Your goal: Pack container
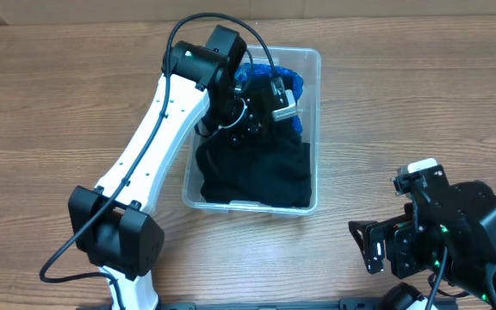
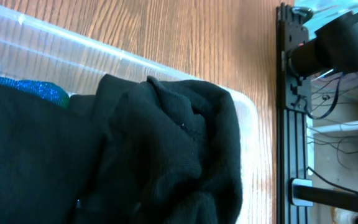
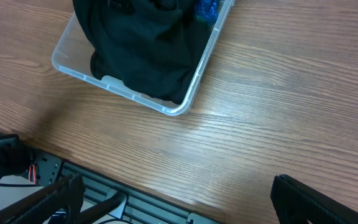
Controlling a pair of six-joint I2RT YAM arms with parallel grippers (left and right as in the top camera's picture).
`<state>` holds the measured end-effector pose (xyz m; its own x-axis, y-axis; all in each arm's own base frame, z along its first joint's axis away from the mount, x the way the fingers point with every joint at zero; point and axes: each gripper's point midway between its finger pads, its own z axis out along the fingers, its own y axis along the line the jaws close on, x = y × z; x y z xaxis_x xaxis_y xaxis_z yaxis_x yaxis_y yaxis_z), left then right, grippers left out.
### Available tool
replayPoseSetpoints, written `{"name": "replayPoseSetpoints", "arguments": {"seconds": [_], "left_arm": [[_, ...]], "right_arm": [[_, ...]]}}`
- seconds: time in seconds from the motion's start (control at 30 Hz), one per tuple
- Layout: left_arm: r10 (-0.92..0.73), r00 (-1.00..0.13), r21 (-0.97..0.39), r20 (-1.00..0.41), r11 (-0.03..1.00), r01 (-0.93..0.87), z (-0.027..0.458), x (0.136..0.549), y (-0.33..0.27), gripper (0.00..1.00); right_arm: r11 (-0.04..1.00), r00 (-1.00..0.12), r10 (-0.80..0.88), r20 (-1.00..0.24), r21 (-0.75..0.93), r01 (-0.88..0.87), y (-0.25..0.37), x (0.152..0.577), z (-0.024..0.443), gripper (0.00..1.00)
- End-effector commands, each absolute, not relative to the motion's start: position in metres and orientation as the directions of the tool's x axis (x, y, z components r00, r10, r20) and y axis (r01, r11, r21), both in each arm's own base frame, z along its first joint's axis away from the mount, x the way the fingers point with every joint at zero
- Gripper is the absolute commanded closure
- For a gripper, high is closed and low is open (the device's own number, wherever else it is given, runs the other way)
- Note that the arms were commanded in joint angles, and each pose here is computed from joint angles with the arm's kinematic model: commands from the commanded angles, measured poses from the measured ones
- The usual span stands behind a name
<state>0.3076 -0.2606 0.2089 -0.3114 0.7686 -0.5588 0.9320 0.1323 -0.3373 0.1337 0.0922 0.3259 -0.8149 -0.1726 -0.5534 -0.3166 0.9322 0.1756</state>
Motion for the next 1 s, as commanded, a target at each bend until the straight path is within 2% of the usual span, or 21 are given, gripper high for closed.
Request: {"name": "replayPoseSetpoints", "arguments": {"seconds": [0.0,0.03,0.07,0.17,0.3,0.37,0.5,0.6,0.67,0.83,0.97], "left_arm": [[0.806,-0.297,-0.304,-0.512,0.153,0.94,0.191,0.318,-0.251,0.61],[0.8,-0.31,-0.304,-0.513,0.168,0.938,0.193,0.32,-0.251,0.15],[0.794,-0.327,-0.301,-0.513,0.19,0.934,0.196,0.322,-0.251,0.0],[0.772,-0.369,-0.25,-0.518,0.276,0.928,0.222,0.333,-0.248,0.0],[0.649,-0.525,-0.033,-0.55,0.612,0.79,0.293,0.375,-0.218,0.0],[0.569,-0.545,0.011,-0.616,0.698,0.716,0.336,0.375,-0.206,0.0],[0.541,-0.478,0.091,-0.692,0.722,0.686,0.401,0.316,-0.171,0.0],[0.531,-0.475,0.098,-0.702,0.733,0.673,0.424,0.254,-0.142,0.0],[0.497,-0.502,0.067,-0.708,0.755,0.652,0.43,0.227,-0.13,0.0],[0.288,-0.564,-0.073,-0.773,0.844,0.531,0.452,0.195,-0.115,0.0],[0.277,-0.542,-0.069,-0.793,0.844,0.532,0.459,0.185,-0.111,0.0]], "right_arm": [[0.931,-0.809,-0.171,-0.562,0.175,-0.319,0.092,0.134,0.328,0.0],[0.931,-0.809,-0.172,-0.562,0.175,-0.319,0.092,0.134,0.328,0.0],[0.931,-0.809,-0.171,-0.562,0.175,-0.319,0.092,0.134,0.328,0.0],[0.931,-0.809,-0.172,-0.562,0.175,-0.319,0.092,0.134,0.328,0.0],[0.931,-0.809,-0.172,-0.562,0.175,-0.319,0.092,0.134,0.328,0.0],[0.931,-0.809,-0.172,-0.562,0.175,-0.319,0.092,0.134,0.328,0.0],[0.931,-0.809,-0.172,-0.562,0.175,-0.319,0.092,0.134,0.328,0.0],[0.931,-0.809,-0.172,-0.562,0.175,-0.319,0.092,0.134,0.328,0.0],[0.931,-0.809,-0.171,-0.562,0.175,-0.319,0.092,0.134,0.328,0.0],[0.931,-0.809,-0.172,-0.562,0.175,-0.319,0.092,0.134,0.328,0.0],[0.931,-0.809,-0.171,-0.562,0.175,-0.319,0.092,0.134,0.328,0.0]]}}
